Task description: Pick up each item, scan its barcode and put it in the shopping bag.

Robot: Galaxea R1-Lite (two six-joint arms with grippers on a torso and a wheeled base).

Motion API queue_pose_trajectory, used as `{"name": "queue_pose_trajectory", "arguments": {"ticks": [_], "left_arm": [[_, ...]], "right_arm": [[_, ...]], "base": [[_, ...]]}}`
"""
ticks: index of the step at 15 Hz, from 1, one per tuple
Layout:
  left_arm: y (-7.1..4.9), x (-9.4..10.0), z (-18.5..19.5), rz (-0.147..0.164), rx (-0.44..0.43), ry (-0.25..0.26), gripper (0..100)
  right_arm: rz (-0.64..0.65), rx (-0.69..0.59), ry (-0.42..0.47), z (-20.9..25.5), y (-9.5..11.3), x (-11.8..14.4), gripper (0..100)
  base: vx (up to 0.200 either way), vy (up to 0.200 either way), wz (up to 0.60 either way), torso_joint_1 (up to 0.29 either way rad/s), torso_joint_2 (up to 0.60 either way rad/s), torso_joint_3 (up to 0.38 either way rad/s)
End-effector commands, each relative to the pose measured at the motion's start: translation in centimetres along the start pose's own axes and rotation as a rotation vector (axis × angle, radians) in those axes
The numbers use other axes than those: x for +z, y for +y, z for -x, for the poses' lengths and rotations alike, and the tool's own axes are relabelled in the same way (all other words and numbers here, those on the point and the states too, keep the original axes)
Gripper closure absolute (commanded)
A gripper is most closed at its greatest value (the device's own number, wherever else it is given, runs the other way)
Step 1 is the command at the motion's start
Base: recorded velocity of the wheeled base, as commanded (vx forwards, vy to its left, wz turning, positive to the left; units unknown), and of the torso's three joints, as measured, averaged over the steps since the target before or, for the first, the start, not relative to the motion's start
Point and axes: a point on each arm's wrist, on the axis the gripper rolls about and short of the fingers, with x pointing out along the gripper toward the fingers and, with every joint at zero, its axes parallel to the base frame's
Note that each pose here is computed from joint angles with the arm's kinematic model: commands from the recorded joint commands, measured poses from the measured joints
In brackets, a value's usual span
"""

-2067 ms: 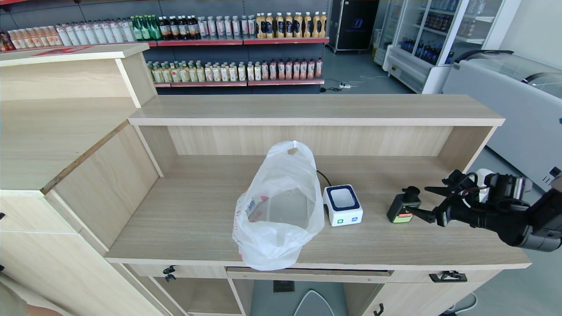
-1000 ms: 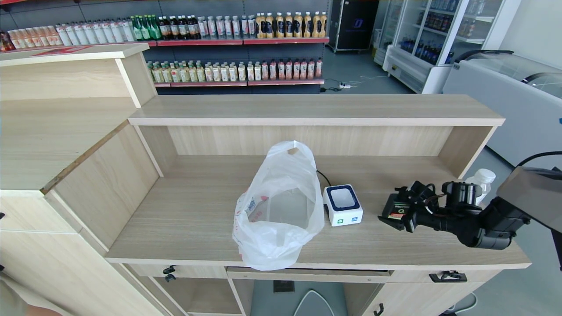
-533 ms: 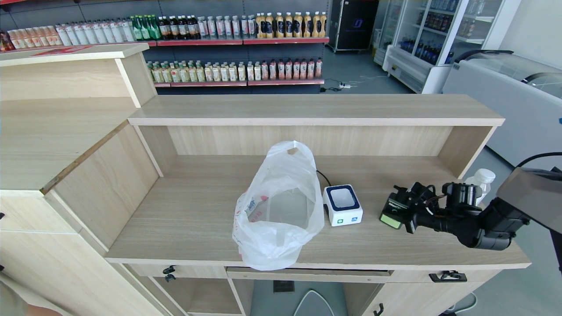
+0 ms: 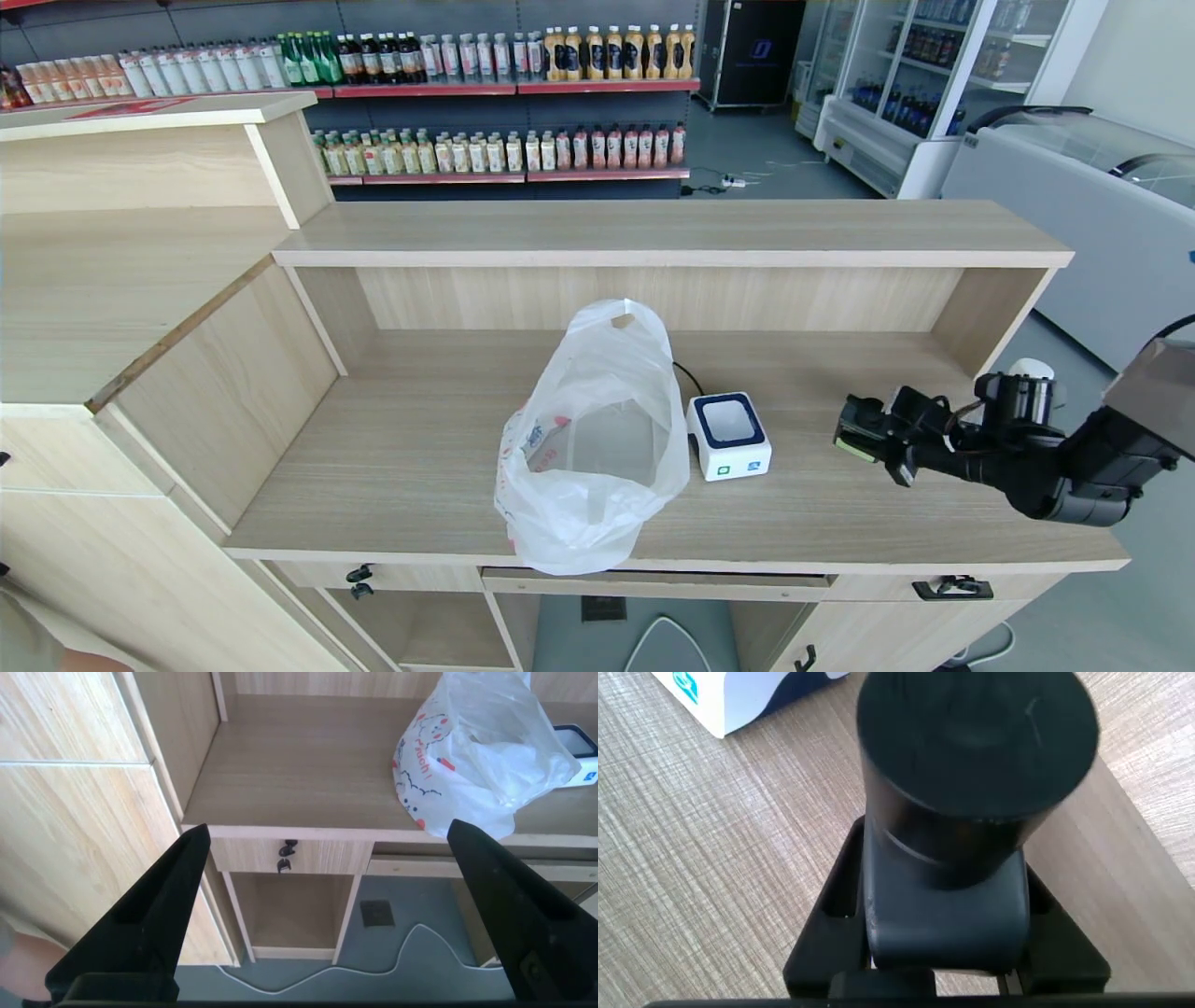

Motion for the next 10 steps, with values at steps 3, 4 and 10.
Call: {"name": "queue_pose_trajectory", "arguments": {"ticks": [3,4,10], "left_arm": [[0.0,0.0,0.0,0.001,0.000,0.000,0],[0.0,0.0,0.0,0.001,0.000,0.000,0],[0.0,0.0,0.0,0.001,0.000,0.000,0]], "right_arm": [[0.163,-0.108,-0.051,5.2,-2.8,6.4,100],[0.198,-0.131,-0.077,6.6,-3.1,8.8,100],[0.702,-0.232,-0.262,16.5,-0.6,18.0,100]], "base": [[0.000,0.000,0.00,0.000,0.00,0.000],[0.000,0.000,0.00,0.000,0.00,0.000],[0.000,0.000,0.00,0.000,0.00,0.000]]}}
